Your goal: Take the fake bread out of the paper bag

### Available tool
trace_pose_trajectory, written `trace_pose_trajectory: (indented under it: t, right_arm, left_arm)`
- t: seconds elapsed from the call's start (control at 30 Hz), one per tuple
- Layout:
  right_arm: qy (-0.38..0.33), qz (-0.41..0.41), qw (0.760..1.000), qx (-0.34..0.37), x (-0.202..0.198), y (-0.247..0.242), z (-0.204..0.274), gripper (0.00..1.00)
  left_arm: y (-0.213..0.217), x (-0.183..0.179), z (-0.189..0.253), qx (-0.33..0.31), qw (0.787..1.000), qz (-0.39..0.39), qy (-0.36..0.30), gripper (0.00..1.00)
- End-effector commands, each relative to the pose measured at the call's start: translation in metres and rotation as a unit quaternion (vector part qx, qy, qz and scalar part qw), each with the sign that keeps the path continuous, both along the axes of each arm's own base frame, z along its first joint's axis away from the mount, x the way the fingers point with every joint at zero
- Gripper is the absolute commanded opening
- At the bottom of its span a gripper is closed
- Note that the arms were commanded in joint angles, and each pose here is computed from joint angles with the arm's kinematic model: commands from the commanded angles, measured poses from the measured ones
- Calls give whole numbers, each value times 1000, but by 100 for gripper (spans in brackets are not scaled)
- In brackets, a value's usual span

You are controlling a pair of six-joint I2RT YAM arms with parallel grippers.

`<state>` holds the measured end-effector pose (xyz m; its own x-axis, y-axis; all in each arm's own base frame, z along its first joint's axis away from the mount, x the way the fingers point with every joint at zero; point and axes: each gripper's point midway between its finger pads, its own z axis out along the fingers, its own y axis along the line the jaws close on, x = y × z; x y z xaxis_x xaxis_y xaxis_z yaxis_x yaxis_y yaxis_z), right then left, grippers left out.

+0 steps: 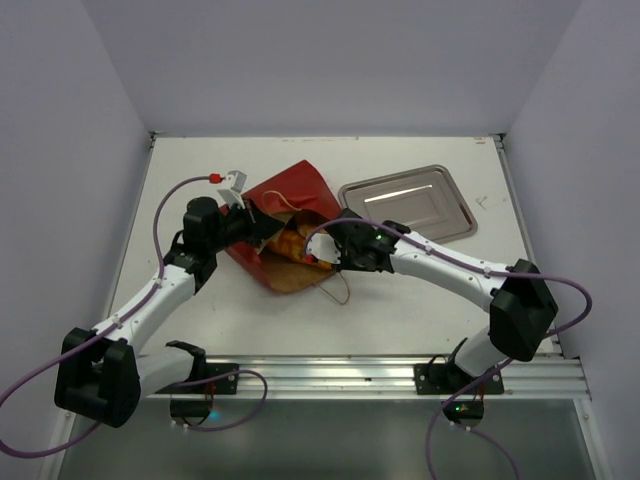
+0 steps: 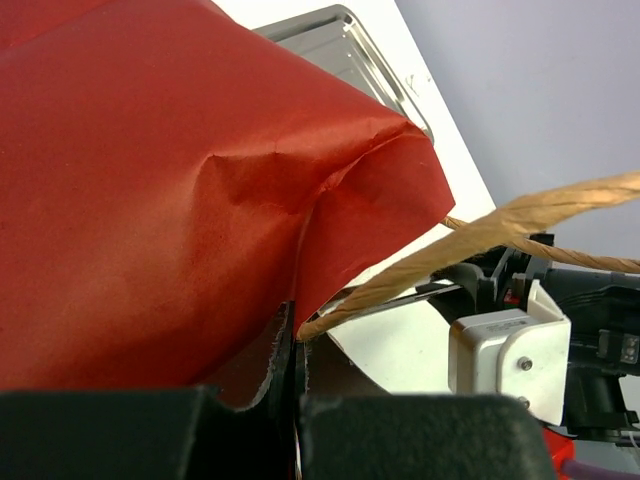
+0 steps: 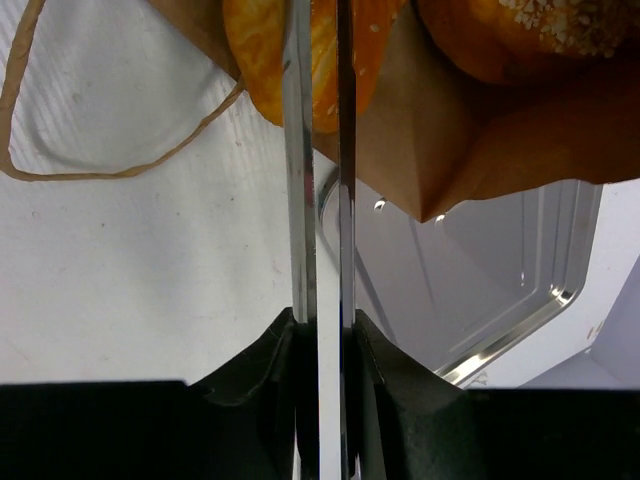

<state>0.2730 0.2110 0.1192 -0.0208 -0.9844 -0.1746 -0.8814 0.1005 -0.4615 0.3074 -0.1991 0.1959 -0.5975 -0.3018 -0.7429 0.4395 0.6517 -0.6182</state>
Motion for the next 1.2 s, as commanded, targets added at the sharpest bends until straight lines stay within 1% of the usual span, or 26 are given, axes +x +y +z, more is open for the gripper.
trace_pose_trajectory:
  t: [0.0, 0.03, 0.13, 0.3, 0.43, 0.57, 0.83, 0.87, 0.9, 0.97, 1.07, 1.1, 1.17]
  right_arm:
    - [-13, -15, 1000, 15, 4, 5, 5, 23]
    - [-6, -16, 1000, 13, 1, 4, 4, 16]
    - [7, -17, 1000, 24, -3, 7, 9, 5]
    - [30, -4, 997, 67, -15, 18, 25, 1]
    - [19, 1, 995, 101, -18, 21, 48, 0]
    - [4, 4, 993, 117, -18, 20, 63, 0]
    - [8, 9, 992, 127, -30, 12, 66, 0]
    - [11, 7, 992, 126, -31, 12, 64, 0]
    - [18, 4, 993, 120, -31, 11, 58, 3]
    - [34, 4, 993, 114, -34, 12, 49, 6]
    - [73, 6, 992, 103, -42, 16, 35, 13]
    - [84, 5, 992, 99, -45, 16, 31, 22]
    - [98, 4, 991, 96, -48, 17, 26, 31]
  left_arm:
    - [-6, -2, 17, -26, 999, -5, -24, 0]
    - [-5, -2, 18, -26, 999, -3, -25, 0]
    - [-4, -1, 18, -26, 999, 1, -26, 0]
    - [-2, 1, 17, -24, 999, 10, -27, 0]
    - [-1, 2, 14, -23, 999, 15, -25, 0]
    - [0, 4, 12, -21, 999, 20, -24, 0]
    - [3, 8, 12, -19, 999, 36, -24, 0]
    - [3, 8, 12, -20, 999, 36, -24, 0]
    - [3, 9, 12, -20, 999, 37, -25, 0]
    - [2, 9, 11, -23, 999, 34, -22, 0]
    - [1, 8, 12, -25, 999, 31, -23, 0]
    - [1, 8, 12, -23, 999, 30, -24, 0]
    - [1, 7, 11, -21, 999, 29, -23, 0]
